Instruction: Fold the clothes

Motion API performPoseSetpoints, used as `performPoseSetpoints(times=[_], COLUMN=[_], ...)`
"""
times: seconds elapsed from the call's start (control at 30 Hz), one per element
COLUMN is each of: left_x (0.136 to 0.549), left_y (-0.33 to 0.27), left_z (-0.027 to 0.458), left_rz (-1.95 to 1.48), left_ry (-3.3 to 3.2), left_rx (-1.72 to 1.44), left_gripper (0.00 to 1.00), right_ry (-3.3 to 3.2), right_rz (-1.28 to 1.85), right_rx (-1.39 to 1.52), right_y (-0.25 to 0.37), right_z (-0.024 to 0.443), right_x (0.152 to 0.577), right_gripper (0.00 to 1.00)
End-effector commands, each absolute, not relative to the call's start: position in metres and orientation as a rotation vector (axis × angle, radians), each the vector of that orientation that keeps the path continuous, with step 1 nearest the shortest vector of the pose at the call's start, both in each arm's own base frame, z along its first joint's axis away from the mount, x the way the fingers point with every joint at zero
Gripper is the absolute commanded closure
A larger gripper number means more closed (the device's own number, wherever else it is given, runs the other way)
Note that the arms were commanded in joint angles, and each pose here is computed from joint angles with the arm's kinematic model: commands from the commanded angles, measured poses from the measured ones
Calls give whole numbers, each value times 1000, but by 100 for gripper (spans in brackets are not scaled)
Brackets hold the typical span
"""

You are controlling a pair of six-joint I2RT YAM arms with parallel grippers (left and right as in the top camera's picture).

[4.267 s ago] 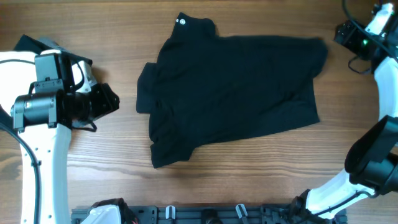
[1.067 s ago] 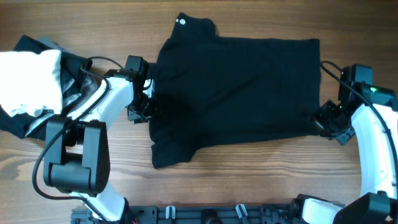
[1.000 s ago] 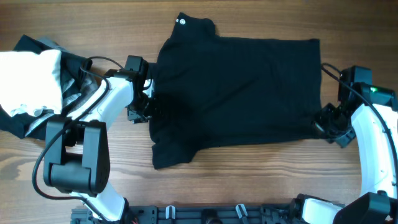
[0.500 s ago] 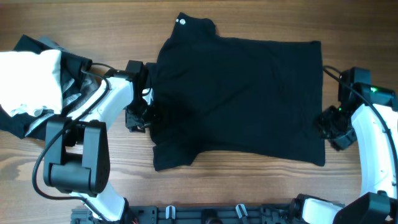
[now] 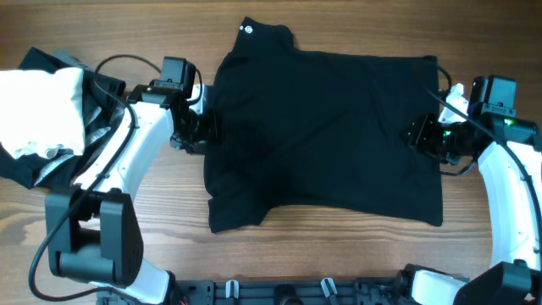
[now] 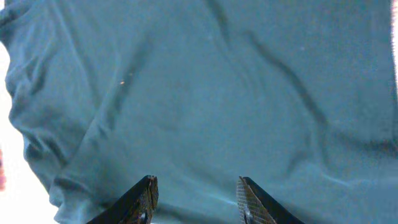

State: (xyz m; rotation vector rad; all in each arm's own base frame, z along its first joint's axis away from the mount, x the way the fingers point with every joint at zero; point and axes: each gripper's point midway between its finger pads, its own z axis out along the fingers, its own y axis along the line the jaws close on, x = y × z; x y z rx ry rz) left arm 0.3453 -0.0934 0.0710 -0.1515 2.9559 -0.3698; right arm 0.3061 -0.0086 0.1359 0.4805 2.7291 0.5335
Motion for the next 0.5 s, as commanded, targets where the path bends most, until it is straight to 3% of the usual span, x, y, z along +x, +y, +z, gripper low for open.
performPoseSetpoints(times=[0.0,0.1,0.23,0.37,0.47], left_x=[363,380,389,393,397], left_y=[-91,-92,-92,-89,-81], left_z=[49,36,27,13,8], left_rz=[-319,-317,-308,-274,-207], left_ry=[2942,2905,2887,2895,2888], left_rx=[-113,-109,-107,-113,-126], left_gripper=[48,72,77,91,93], right_ry=[2720,2720,2720,2729,2741], right_rz=[593,594,592,548,498], right_rx=[418,418,418,432,457], right_y=[0,0,-1,-6,-12], right_z=[139,139,139,136,134], right_x=[306,306,307,306,305], right_gripper=[54,53,53,52,52])
